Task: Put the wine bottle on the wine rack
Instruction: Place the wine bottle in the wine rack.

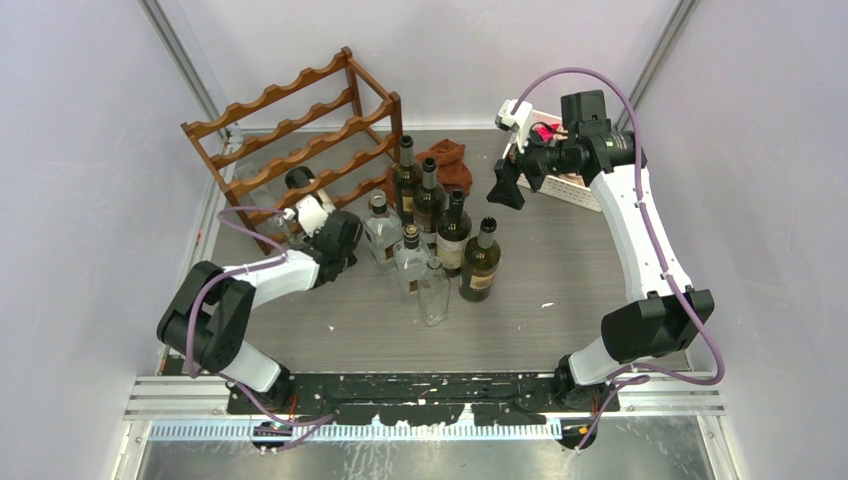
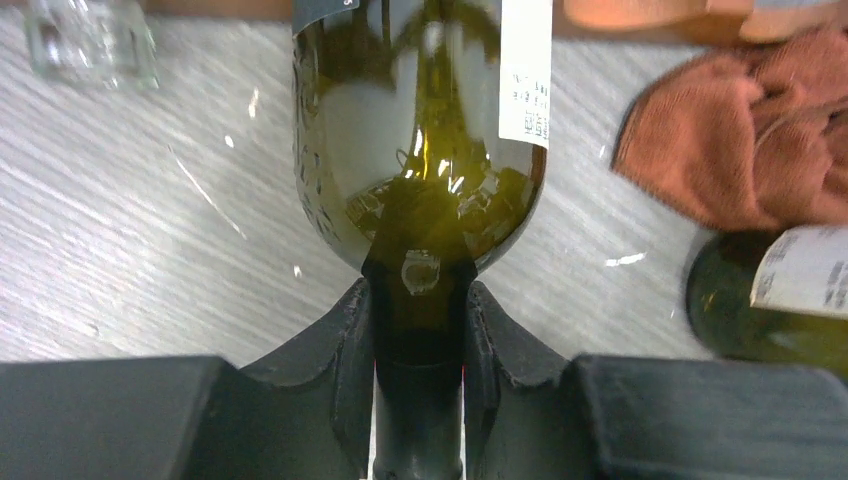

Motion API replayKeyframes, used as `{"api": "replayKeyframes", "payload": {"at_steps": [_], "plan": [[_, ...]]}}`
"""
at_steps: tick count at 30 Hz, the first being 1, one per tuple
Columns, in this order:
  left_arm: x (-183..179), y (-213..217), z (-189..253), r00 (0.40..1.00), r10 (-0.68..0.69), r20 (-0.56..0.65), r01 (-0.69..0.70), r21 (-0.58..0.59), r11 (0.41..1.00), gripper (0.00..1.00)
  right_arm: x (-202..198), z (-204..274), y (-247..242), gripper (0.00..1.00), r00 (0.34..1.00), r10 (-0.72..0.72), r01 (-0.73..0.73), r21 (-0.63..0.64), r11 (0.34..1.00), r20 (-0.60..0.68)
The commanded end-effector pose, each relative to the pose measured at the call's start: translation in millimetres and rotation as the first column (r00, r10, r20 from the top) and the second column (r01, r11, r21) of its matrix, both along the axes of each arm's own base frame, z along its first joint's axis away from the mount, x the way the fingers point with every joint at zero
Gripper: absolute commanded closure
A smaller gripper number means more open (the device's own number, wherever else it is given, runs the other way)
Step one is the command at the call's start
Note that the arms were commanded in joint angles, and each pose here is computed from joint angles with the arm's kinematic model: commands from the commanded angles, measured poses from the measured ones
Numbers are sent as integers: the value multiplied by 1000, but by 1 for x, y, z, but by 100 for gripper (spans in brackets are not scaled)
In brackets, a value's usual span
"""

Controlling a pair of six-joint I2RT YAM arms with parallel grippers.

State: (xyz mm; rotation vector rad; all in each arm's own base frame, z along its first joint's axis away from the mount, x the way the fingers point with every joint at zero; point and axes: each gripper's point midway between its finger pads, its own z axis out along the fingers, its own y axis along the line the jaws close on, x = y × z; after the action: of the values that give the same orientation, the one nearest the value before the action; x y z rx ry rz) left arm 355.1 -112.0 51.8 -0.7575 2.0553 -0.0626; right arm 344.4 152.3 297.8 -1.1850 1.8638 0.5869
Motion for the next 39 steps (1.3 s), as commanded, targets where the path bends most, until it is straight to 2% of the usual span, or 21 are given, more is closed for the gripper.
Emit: {"api": "replayKeyframes", "payload": {"at_steps": [1,9,13,19,24,28,33,39], "plan": [[35,22,61,985,91,147,-92,-4,996,95,2,15,-1,0,998,1,-1,13,1000,60],[54,34,74,980,135,146,-134,-17,991,90,3,15,-1,0,998,-1,0,13,1000,59],[64,41,75,977,149,150,-150,-5,989,84,3,14,-3,0,998,1,-2,4,1000,62],[79,43,86,972,136,193,-142,17,990,61,1,14,-3,0,998,4,-4,-4,1000,60],[84,31,99,974,65,216,-66,-4,998,49,1,15,-4,0,998,6,-5,-8,1000,62],[75,22,116,978,-12,208,16,-18,1000,45,1,13,-5,0,998,5,-4,-11,1000,57],[41,17,126,989,-68,134,75,-44,996,45,1,11,-4,0,999,7,-7,-7,1000,46],[10,12,112,997,-57,45,56,23,998,44,2,9,-2,0,999,10,-10,4,1000,31]]}}
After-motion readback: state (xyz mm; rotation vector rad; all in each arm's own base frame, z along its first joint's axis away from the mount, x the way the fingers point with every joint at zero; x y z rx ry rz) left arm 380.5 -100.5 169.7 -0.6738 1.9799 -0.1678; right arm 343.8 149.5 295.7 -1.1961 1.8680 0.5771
